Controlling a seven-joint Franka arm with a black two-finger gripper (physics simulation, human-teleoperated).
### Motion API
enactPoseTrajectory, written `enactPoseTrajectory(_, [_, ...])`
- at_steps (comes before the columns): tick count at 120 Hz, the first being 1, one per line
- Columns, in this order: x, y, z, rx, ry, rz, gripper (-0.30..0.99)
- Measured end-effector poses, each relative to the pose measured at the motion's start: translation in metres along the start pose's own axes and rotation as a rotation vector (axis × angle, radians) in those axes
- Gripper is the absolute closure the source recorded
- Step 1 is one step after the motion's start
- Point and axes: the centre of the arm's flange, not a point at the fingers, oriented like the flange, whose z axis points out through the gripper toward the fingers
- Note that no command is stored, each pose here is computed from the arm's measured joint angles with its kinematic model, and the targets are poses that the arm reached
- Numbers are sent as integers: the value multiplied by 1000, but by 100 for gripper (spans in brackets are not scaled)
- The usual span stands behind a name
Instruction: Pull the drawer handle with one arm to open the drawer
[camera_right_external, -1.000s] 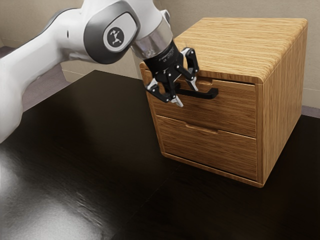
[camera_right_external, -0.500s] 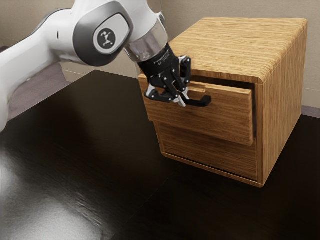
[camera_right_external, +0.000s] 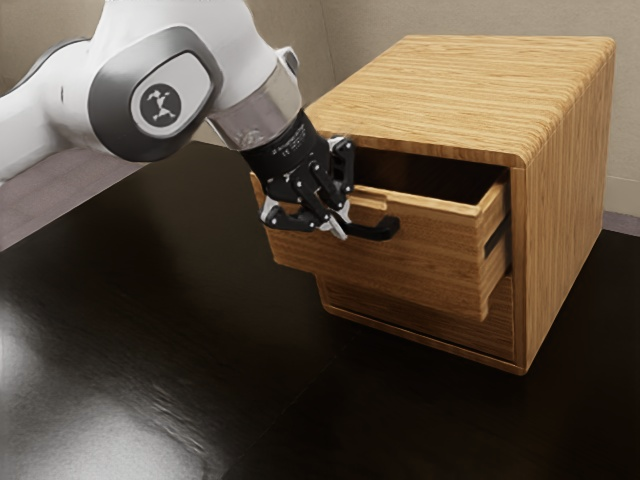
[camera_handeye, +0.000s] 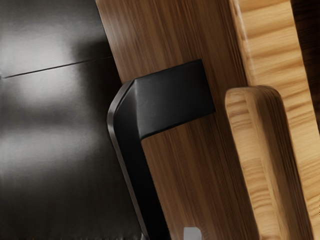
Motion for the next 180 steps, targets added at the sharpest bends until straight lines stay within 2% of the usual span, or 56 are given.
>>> enactPoseTrajectory(99, [-18, -59, -23, -36, -12, 5, 79])
enactPoseTrajectory(180, [-32, -110, -32, -43, -11, 15, 79])
